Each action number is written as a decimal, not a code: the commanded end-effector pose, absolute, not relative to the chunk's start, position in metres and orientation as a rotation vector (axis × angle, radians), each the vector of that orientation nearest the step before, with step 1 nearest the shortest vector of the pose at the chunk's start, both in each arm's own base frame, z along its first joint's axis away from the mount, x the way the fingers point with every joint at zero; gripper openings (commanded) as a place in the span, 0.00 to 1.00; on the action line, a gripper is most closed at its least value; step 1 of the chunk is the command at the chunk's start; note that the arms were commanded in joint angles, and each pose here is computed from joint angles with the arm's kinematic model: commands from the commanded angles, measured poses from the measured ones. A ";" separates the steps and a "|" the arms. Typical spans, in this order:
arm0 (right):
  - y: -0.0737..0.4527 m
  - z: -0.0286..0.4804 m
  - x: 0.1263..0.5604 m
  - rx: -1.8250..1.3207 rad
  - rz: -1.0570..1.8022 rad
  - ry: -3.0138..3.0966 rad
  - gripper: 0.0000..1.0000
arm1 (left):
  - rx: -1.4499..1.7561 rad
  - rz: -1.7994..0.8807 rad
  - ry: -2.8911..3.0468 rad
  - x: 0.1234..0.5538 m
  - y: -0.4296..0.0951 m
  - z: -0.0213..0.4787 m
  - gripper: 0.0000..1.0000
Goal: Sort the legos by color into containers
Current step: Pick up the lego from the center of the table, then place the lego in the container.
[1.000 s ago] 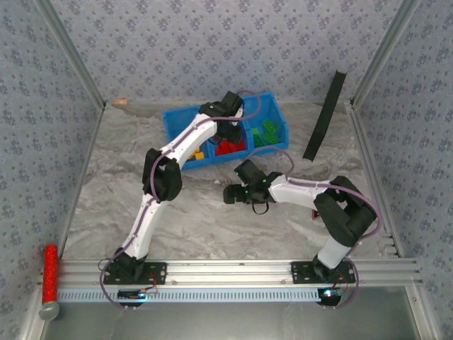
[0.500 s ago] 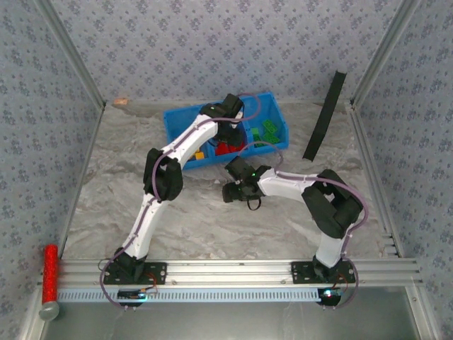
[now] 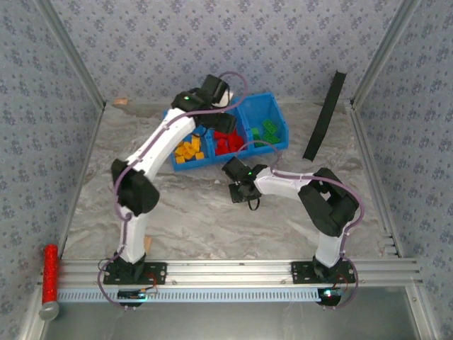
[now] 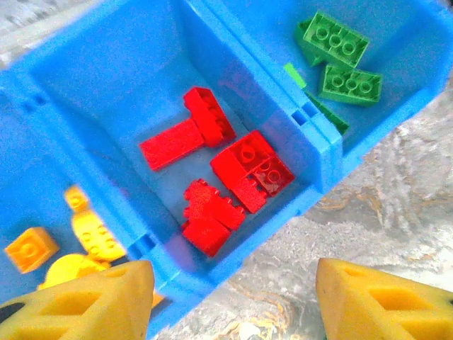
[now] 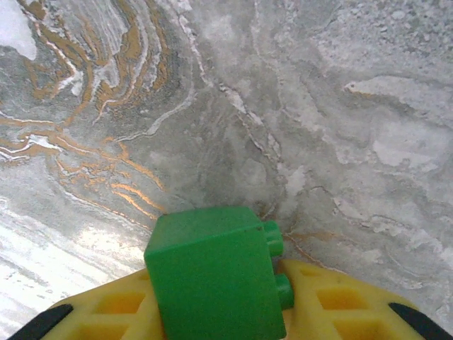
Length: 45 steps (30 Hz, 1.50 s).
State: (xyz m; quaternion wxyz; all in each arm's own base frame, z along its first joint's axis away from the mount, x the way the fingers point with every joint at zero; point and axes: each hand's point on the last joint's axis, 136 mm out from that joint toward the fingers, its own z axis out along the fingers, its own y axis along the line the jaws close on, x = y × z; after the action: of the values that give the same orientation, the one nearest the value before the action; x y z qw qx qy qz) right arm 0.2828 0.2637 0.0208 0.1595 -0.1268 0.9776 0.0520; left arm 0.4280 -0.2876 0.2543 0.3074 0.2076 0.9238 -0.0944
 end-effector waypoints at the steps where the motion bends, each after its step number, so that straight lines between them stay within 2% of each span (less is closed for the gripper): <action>1: 0.251 0.009 0.281 -0.406 0.088 2.836 0.36 | 0.533 -0.203 2.416 0.410 -0.258 0.271 0.63; 14: 0.189 0.102 0.327 -0.311 0.105 2.711 0.32 | 0.420 -0.106 2.463 0.309 -0.152 0.265 0.68; 19: 0.170 0.145 0.370 -0.259 0.095 2.610 0.31 | 0.401 -0.094 2.528 0.275 -0.128 0.246 0.69; 24: 0.162 0.164 0.416 -0.237 0.068 2.545 0.30 | 0.398 -0.198 2.539 0.247 -0.127 0.233 0.72; 28: 0.163 0.163 0.453 -0.217 0.057 2.520 0.30 | 0.395 -0.316 2.488 0.229 -0.131 0.234 0.77; 34: 0.170 0.144 0.496 -0.221 0.004 2.524 0.30 | 0.380 -0.351 2.497 0.207 -0.123 0.233 0.78; 45: 0.165 0.108 0.530 -0.164 -0.040 2.575 0.33 | 0.313 -0.386 2.413 0.184 -0.108 0.253 0.80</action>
State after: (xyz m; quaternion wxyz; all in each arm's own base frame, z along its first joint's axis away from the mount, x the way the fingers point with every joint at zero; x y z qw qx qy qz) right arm 0.5262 0.1747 0.1071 0.2828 -0.0698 0.9566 0.0006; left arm 0.1896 -0.1119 0.2525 0.3340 0.1291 0.9220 -0.1470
